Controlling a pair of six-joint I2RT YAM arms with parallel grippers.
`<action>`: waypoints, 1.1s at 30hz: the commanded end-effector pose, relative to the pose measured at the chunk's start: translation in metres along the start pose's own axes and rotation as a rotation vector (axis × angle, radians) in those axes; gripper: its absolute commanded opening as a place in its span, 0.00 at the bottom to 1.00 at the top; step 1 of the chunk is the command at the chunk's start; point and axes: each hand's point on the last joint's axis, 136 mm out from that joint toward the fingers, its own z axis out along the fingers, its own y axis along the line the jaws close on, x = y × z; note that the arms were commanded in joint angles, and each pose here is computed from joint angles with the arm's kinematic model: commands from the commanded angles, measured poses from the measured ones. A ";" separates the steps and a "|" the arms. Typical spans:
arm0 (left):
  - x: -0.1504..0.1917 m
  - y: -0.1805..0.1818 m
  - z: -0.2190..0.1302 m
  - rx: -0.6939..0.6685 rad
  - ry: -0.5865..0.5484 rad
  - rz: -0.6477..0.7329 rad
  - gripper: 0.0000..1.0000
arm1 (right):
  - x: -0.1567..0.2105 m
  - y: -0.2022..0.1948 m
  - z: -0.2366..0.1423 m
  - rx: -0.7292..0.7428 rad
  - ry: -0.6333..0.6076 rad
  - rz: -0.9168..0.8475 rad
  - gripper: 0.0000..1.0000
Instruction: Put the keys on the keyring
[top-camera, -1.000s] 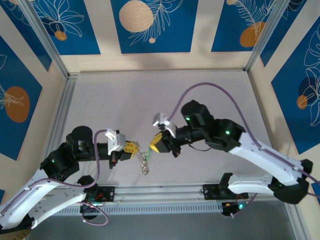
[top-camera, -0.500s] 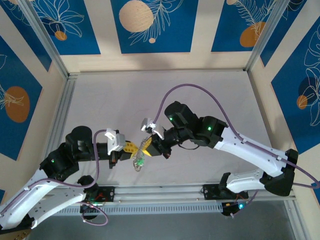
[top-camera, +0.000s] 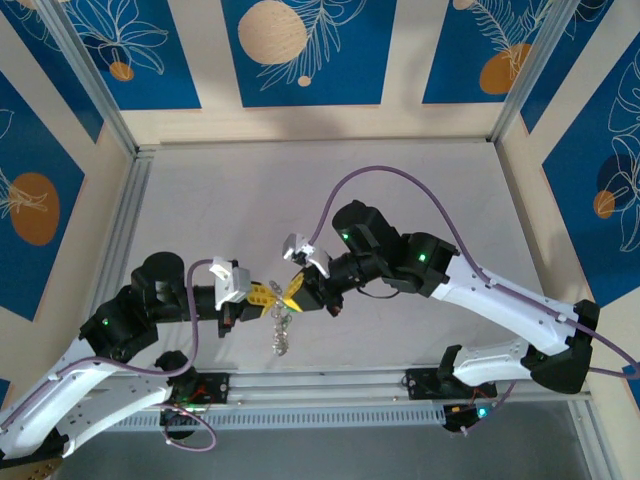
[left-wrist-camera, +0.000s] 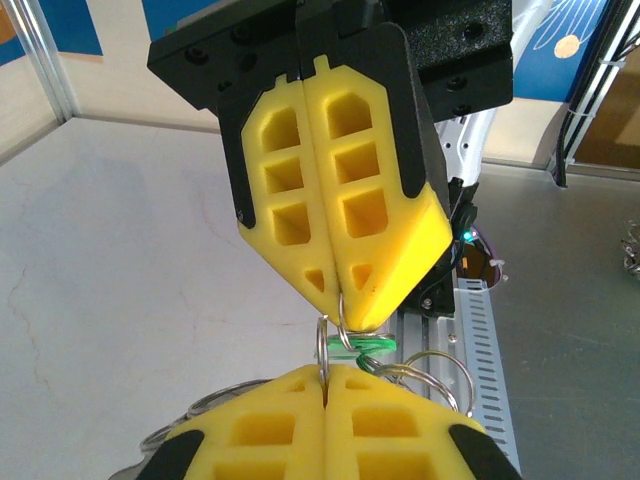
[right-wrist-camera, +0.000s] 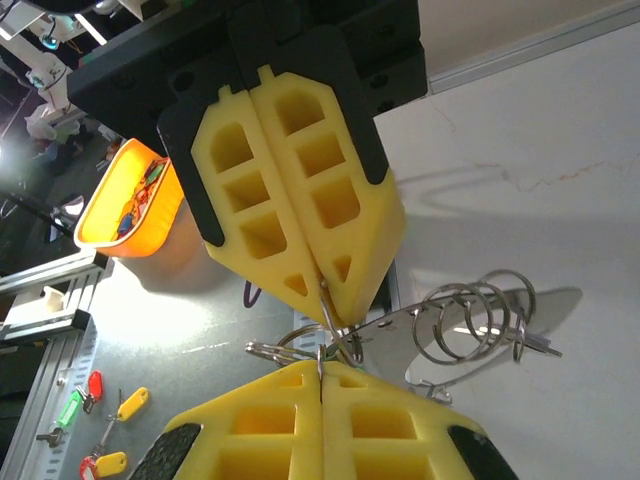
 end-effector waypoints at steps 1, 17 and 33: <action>-0.026 -0.008 -0.010 0.016 -0.075 0.072 0.00 | -0.013 0.002 -0.010 0.000 -0.041 0.016 0.00; -0.027 -0.011 -0.011 0.024 -0.076 0.083 0.00 | -0.019 -0.005 -0.013 0.003 -0.046 0.081 0.00; -0.028 -0.012 -0.011 0.027 -0.078 0.085 0.00 | -0.016 -0.017 -0.011 0.029 -0.004 0.158 0.00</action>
